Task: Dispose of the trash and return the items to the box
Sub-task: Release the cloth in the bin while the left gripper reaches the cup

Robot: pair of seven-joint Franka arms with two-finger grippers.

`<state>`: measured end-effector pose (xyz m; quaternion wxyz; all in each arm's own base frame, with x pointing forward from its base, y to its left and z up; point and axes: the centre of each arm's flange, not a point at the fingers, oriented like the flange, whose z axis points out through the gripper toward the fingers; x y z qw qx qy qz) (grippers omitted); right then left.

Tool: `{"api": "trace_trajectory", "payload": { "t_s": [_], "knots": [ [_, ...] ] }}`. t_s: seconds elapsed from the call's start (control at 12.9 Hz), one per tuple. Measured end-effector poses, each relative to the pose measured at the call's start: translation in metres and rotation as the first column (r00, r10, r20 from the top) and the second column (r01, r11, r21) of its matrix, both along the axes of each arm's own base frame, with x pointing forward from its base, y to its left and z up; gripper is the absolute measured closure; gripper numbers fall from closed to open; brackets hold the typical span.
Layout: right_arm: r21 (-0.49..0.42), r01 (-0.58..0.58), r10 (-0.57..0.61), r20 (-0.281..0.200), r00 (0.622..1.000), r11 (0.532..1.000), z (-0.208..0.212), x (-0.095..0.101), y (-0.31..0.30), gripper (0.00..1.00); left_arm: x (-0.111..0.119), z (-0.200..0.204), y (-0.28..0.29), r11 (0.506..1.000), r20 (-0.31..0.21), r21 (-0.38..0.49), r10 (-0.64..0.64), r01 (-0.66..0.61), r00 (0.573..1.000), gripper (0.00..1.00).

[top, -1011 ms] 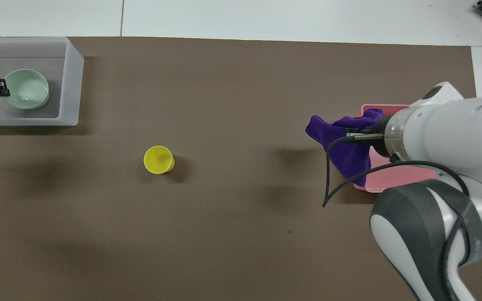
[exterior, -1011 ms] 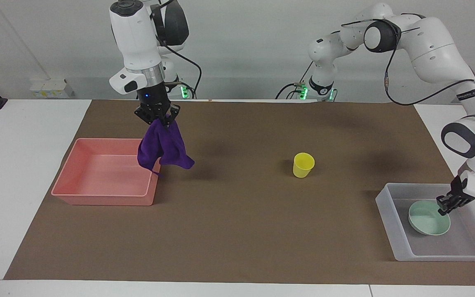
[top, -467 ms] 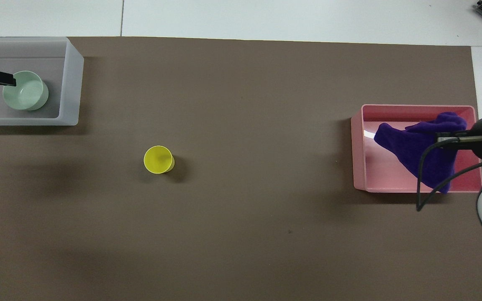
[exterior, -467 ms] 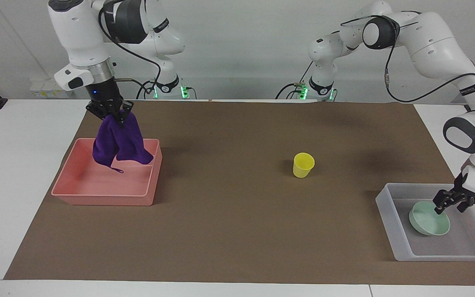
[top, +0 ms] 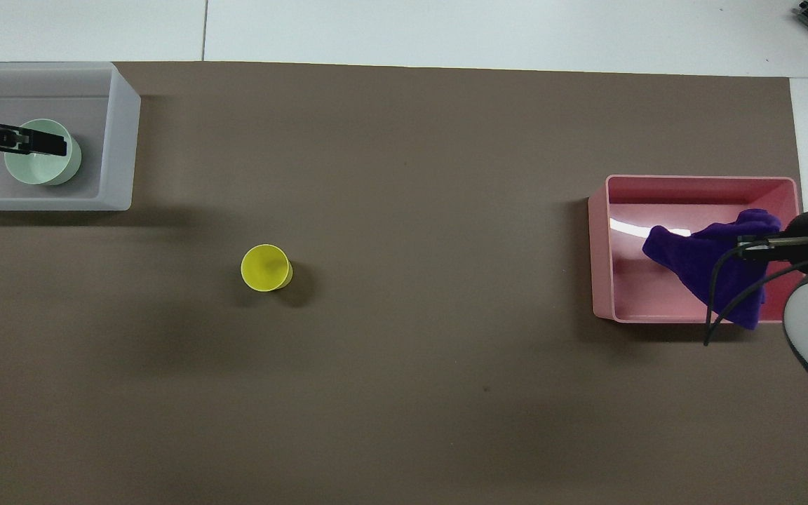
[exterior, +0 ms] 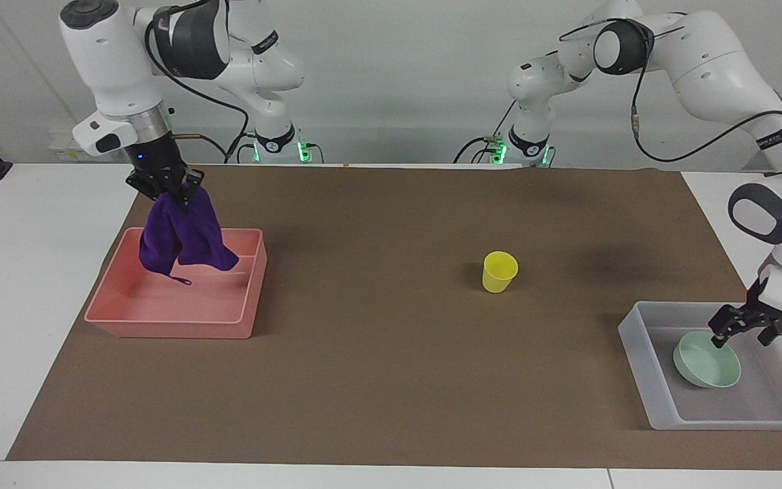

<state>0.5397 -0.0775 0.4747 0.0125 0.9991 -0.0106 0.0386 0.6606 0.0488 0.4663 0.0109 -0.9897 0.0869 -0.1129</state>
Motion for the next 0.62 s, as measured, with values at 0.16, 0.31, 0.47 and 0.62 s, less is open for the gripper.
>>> {"api": "trace_trajectory", "payload": {
  "t_s": [0.16,0.31,0.47,0.62],
  "knots": [
    [-0.002,0.002,-0.002,-0.003,1.0,1.0,-0.035,0.004,-0.002,0.94,-0.027,-0.002,-0.057,1.0,-0.036,-0.013,0.008,-0.009,0.999,0.0],
    [-0.006,0.003,-0.003,0.004,1.0,1.0,-0.064,0.007,-0.003,0.94,-0.05,-0.015,-0.116,1.0,-0.068,-0.025,0.011,-0.013,0.998,0.0],
    [-0.01,0.004,-0.004,0.014,1.0,1.0,-0.087,0.013,-0.005,0.94,-0.069,-0.033,-0.17,0.999,-0.073,-0.04,0.024,-0.027,0.997,0.0],
    [-0.015,0.002,-0.002,0.028,1.0,1.0,-0.11,0.02,-0.005,0.94,-0.087,-0.054,-0.206,0.998,-0.081,-0.048,0.026,-0.03,0.996,0.0]
  ]
}}
